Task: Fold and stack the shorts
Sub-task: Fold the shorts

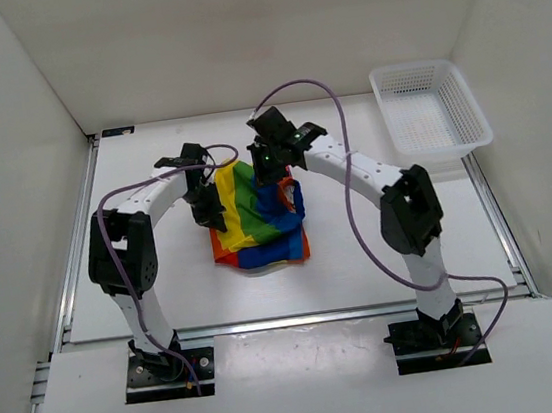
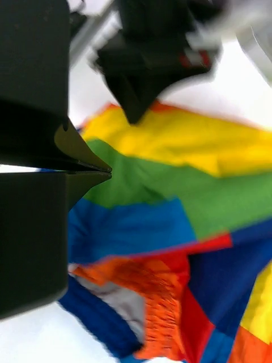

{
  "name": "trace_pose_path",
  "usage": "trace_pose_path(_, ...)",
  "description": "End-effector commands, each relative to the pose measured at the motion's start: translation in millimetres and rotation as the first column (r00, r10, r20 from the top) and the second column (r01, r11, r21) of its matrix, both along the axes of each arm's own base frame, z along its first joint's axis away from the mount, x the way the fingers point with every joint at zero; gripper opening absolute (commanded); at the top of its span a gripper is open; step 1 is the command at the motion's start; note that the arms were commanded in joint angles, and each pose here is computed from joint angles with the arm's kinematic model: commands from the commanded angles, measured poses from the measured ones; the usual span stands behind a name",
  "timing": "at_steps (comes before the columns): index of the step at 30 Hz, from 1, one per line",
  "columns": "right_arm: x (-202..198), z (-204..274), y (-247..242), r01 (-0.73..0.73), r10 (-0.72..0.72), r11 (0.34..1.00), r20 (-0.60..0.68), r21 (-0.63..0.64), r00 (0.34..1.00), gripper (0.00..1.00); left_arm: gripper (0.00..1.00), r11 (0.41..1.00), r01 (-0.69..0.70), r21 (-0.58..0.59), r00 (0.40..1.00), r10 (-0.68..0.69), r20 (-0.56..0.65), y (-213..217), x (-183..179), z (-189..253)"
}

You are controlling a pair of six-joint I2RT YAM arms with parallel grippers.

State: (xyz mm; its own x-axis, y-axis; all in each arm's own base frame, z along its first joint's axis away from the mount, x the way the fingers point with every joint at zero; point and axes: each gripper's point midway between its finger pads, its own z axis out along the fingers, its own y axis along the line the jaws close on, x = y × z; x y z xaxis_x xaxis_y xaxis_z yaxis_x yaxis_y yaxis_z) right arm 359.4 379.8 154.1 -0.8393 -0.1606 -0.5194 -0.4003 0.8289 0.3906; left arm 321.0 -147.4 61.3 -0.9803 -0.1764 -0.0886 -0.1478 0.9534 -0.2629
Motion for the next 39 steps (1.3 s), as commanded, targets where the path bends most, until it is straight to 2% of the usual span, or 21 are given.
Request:
trace_pose_path(1,34,-39,-28,0.081,-0.087,0.991,-0.047,-0.109,0.995,0.00,0.10,0.999,0.002,-0.047,0.998,0.001,0.069,-10,16,8)
trace_pose_path(7,78,-92,-77,0.246,-0.262,0.950,-0.066,-0.193,0.963,0.00,0.10,0.999,0.023,-0.046,0.998,-0.020,0.054,-10,14,1)
trace_pose_path(11,90,-133,-82,0.252,-0.282,0.941,-0.111,-0.226,0.953,0.00,0.10,0.999,0.022,-0.040,0.999,-0.021,0.029,-10,15,-11)
trace_pose_path(14,93,-145,-72,0.230,-0.263,0.950,-0.144,-0.210,0.954,0.00,0.10,0.999,0.030,-0.036,0.999,-0.029,0.021,-10,14,-15)
trace_pose_path(17,92,-139,-67,0.209,-0.240,0.959,-0.155,-0.189,0.958,0.00,0.10,0.998,0.050,-0.037,0.998,-0.049,0.034,-13,16,-12)
trace_pose_path(19,94,-108,-62,0.199,-0.216,0.970,-0.123,-0.139,0.969,0.00,0.10,0.997,0.053,-0.050,0.998,-0.050,0.050,-16,18,-6)
trace_pose_path(21,90,-85,-64,0.202,-0.214,0.972,-0.101,-0.119,0.972,0.00,0.10,0.996,0.059,-0.072,0.993,-0.051,0.107,-20,26,14)
trace_pose_path(22,90,-51,-65,0.207,-0.212,0.975,-0.056,-0.077,0.976,0.03,0.10,0.994,0.063,-0.084,0.991,-0.052,0.120,-21,27,23)
trace_pose_path(23,86,-39,-67,0.208,-0.212,0.976,-0.045,-0.067,0.976,0.07,0.10,0.993,0.066,-0.093,0.986,-0.051,0.159,-23,30,41)
trace_pose_path(24,82,-5,-70,0.211,-0.211,0.977,-0.001,-0.026,0.978,0.14,0.10,0.993,0.060,-0.102,0.982,-0.041,0.183,-24,34,51)
trace_pose_path(27,66,30,-77,0.196,-0.197,0.980,0.041,0.017,0.980,0.29,0.10,0.992,0.048,-0.119,0.976,-0.021,0.219,-26,40,69)
trace_pose_path(30,46,34,-77,0.171,-0.171,0.985,0.024,0.024,0.985,0.29,0.10,0.992,0.055,-0.112,0.976,-0.030,0.217,-34,42,69)
trace_pose_path(34,10,-7,-70,0.115,-0.117,0.993,-0.053,-0.033,0.992,0.20,0.10,0.994,0.057,-0.090,0.986,-0.042,0.161,-40,39,46)
trace_pose_path(39,-23,-70,-63,0.081,-0.092,0.994,-0.182,-0.070,0.979,0.14,0.10,0.995,0.055,-0.079,0.993,-0.046,0.110,-42,31,21)
